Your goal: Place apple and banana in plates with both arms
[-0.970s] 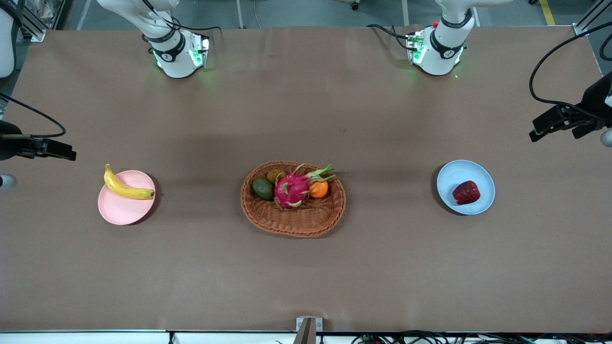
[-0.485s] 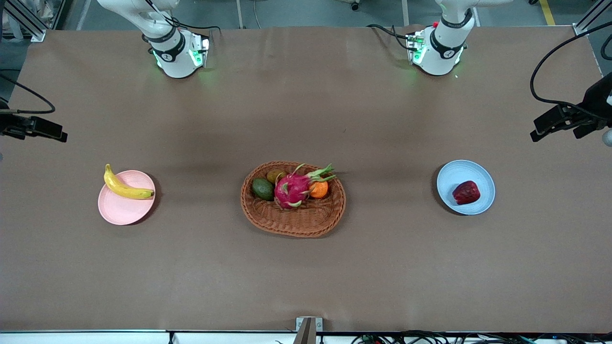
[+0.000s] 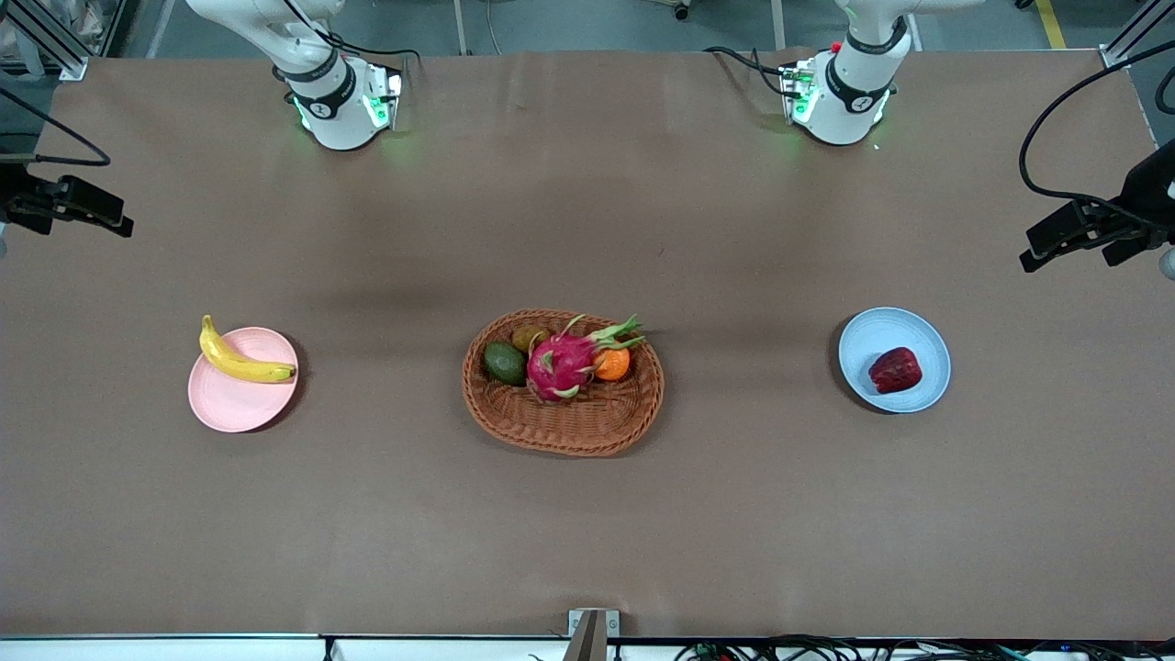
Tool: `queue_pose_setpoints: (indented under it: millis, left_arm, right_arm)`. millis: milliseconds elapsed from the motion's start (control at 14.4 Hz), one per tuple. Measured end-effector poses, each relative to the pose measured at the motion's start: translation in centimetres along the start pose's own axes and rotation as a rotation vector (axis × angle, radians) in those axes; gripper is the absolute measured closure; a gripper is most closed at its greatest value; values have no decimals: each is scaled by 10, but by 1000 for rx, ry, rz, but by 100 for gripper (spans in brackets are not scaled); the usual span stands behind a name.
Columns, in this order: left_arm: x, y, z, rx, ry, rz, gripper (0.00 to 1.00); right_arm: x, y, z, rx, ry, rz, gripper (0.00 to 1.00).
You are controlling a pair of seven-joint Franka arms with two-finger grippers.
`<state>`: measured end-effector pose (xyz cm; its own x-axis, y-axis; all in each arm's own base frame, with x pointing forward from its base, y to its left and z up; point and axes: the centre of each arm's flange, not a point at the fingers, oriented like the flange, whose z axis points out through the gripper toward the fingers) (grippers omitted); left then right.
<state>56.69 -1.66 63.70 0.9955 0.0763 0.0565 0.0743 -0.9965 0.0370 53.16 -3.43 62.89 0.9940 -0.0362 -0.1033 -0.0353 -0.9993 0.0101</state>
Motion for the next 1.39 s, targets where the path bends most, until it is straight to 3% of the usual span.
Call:
queue_pose_setpoints:
  millis: [624, 1386]
  left_arm:
    - [0, 0, 0, 0, 0, 0, 0]
    - [0, 0, 0, 0, 0, 0, 0]
  right_arm:
    - [-29, 0, -18, 5, 37, -4, 0]
    - [-30, 2, -19, 3, 39, -9, 0]
